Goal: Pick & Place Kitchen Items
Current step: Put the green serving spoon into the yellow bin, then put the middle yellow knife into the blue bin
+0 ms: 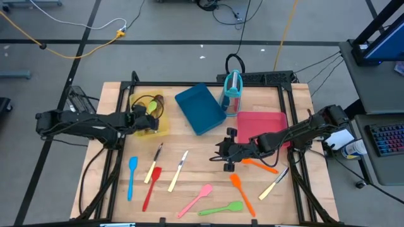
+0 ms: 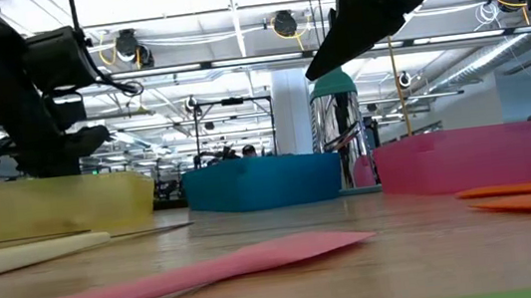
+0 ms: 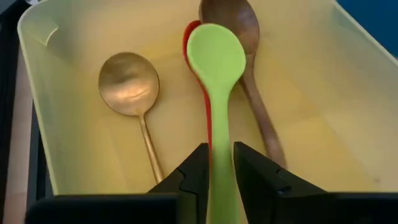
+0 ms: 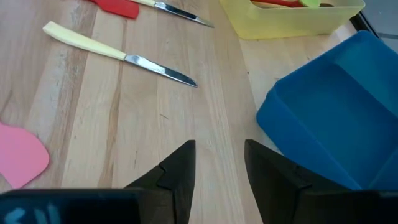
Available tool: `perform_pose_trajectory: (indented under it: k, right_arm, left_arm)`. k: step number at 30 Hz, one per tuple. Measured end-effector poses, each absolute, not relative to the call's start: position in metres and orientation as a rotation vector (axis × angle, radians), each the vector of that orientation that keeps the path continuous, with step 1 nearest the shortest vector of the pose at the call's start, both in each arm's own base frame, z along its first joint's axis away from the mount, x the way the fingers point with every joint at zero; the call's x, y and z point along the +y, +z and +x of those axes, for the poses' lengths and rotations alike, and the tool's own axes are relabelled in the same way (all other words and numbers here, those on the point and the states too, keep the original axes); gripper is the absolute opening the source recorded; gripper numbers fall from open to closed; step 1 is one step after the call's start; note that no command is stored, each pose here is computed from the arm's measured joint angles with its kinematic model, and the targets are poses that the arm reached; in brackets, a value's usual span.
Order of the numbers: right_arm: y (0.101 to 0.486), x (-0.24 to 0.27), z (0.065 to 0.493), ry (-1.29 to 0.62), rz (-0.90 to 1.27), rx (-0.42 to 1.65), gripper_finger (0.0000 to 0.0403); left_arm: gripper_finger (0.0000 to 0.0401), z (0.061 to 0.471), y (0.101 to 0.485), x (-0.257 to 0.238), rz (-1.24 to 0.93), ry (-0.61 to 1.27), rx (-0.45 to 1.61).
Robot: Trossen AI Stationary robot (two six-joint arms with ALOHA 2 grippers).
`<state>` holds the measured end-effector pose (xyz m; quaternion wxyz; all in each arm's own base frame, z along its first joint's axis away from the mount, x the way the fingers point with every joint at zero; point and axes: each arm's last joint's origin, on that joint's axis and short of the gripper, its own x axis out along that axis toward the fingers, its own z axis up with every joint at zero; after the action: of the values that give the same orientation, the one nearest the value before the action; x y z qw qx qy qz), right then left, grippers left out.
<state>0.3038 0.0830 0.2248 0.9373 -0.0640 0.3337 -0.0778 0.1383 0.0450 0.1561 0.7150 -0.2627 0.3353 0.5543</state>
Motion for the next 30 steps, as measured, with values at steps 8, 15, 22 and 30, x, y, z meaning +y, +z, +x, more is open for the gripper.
perform_pose_trajectory:
  k: [8,15,22,30]
  right_arm:
    - [0.225,0.083,0.304,-0.159,-0.131,0.682,0.013]
    - [0.225,0.083,0.304,-0.159,-0.131,0.681,0.013]
    - [0.225,0.083,0.304,-0.162,-0.11,0.68,0.013]
    - [0.225,0.083,0.304,-0.166,-0.097,0.679,0.013]
  left_arm:
    - [0.0091,0.137,0.156,0.049,-0.565,1.231,0.763]
    - [0.0092,0.138,0.156,0.049,-0.539,1.211,0.778]
    - [0.0092,0.147,0.169,0.048,-0.519,1.109,0.769]
    - [0.0092,0.169,0.212,0.043,-0.445,0.976,0.694]
